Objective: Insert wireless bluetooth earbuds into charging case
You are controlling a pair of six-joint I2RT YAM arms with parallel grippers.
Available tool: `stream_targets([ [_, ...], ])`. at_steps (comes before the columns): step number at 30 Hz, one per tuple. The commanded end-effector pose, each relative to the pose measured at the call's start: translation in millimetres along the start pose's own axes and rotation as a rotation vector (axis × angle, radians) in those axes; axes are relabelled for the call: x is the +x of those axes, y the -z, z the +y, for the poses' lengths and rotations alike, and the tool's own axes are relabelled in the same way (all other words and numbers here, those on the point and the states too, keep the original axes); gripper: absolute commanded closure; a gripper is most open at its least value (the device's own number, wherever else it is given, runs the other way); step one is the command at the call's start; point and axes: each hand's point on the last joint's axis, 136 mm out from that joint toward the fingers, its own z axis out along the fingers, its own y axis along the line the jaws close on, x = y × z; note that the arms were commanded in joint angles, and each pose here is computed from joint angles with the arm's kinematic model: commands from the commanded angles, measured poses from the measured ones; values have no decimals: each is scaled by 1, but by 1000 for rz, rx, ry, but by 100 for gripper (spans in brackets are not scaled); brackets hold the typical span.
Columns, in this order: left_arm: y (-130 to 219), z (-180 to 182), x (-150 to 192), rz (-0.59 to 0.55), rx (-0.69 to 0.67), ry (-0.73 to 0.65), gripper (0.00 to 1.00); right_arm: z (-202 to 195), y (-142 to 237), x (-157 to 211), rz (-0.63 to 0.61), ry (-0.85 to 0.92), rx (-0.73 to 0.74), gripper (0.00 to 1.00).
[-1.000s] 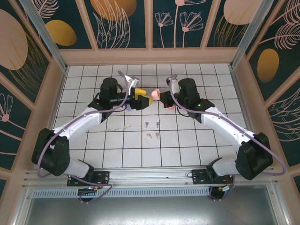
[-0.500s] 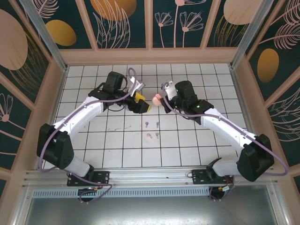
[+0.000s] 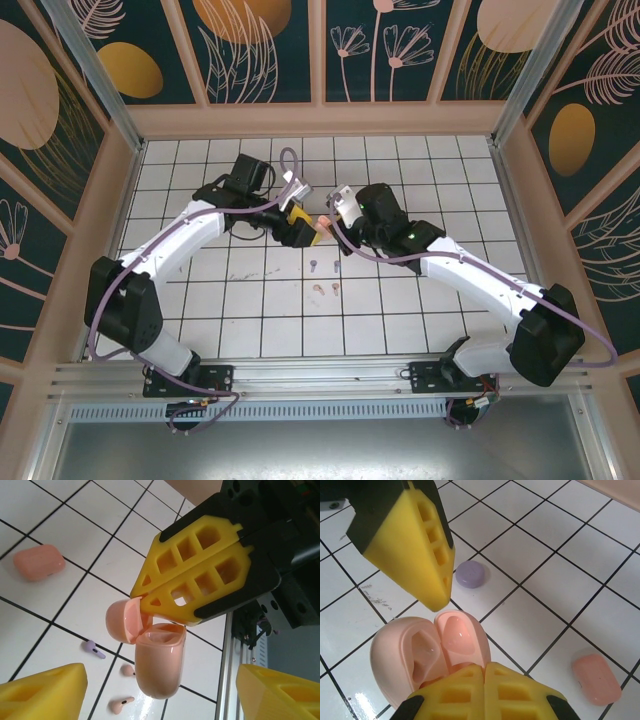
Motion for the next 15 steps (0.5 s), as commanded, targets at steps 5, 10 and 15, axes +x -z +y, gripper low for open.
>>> stream_targets([
  [5,-3,-7,-2,16,74,-14,28,6,15,-20,-63,21,-15,100],
  [10,-5,-7,-5,14,88,-13,32,10,15,-21,-66,25,-30,100],
  [15,-6,-7,-7,13,101,-10,37,11,14,-22,-67,26,-33,100],
])
